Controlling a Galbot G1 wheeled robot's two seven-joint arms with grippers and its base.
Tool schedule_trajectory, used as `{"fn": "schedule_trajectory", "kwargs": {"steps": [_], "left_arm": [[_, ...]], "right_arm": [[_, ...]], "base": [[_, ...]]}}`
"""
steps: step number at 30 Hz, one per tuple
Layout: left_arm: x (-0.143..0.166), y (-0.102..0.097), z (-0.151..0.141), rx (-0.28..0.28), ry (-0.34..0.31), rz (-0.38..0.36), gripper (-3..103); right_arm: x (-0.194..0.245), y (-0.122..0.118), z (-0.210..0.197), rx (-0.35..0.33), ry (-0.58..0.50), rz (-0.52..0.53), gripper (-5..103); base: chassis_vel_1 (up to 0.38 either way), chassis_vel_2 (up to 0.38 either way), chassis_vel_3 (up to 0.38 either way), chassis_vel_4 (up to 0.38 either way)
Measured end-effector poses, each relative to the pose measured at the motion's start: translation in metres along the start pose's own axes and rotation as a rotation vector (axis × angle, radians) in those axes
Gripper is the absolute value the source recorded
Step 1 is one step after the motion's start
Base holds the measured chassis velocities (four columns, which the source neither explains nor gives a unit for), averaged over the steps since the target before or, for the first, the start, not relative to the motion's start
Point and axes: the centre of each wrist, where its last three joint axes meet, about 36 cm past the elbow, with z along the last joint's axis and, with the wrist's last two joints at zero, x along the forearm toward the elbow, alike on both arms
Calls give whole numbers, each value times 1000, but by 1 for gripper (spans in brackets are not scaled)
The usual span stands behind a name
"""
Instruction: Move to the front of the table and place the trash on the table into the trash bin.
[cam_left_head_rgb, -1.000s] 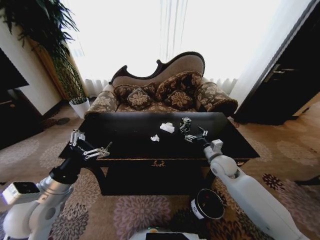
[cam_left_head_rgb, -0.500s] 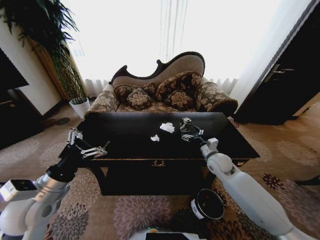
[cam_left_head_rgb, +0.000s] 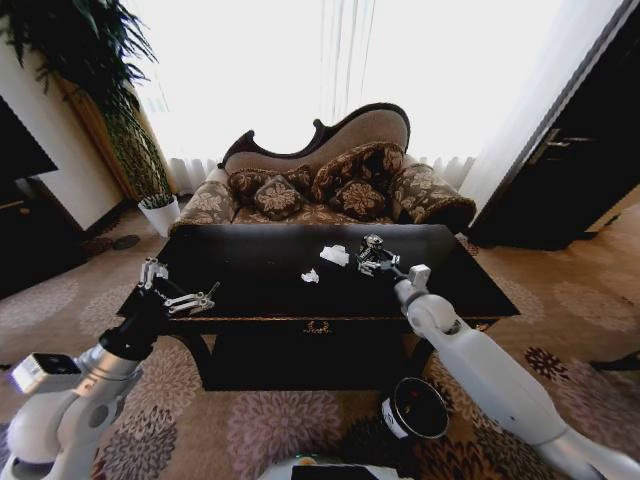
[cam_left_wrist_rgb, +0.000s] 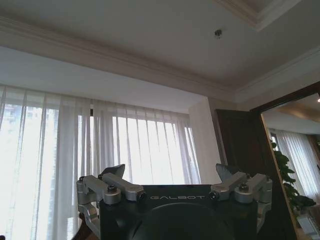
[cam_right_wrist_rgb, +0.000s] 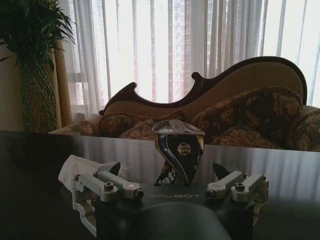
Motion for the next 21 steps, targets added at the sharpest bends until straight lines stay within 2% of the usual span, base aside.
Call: {"fn": "schedule_trajectory", "kwargs": {"steps": [8, 9, 12, 14, 15, 17, 18, 20, 21], "left_arm": [[1, 3, -1, -10, 7, -3, 100], [1, 3, -1, -9, 6, -3, 100], [1, 3, -1, -8, 5, -4, 100], [1, 3, -2, -9, 5, -3, 100], [1, 3, -2, -8, 4, -3, 100], [1, 3, -1, -6, 4, -3, 100], [1, 3, -1, -6, 4, -3, 100], [1, 3, -1, -4, 4, -4, 100], [1, 3, 0, -4, 4, -5, 100]], "right_arm": [[-16, -1, -3, 11, -10, 1, 101], [-16, -2, -2, 17, -10, -1, 96], [-17, -3, 0, 25, -11, -5, 91], [-17, -5, 2, 30, -8, -8, 80], [-16, -5, 2, 30, -6, -9, 80], [-16, -6, 5, 33, -2, -11, 70], [-16, -6, 5, 33, -2, -11, 70], [-15, -6, 7, 32, -1, -12, 59], [-15, -7, 7, 32, -1, -12, 59]], "base": [[0, 0, 0, 0], [0, 0, 0, 0], [0, 0, 0, 0], [0, 0, 0, 0], [0, 0, 0, 0], [0, 0, 0, 0], [0, 0, 0, 0], [0, 0, 0, 0], [0, 0, 0, 0]]}}
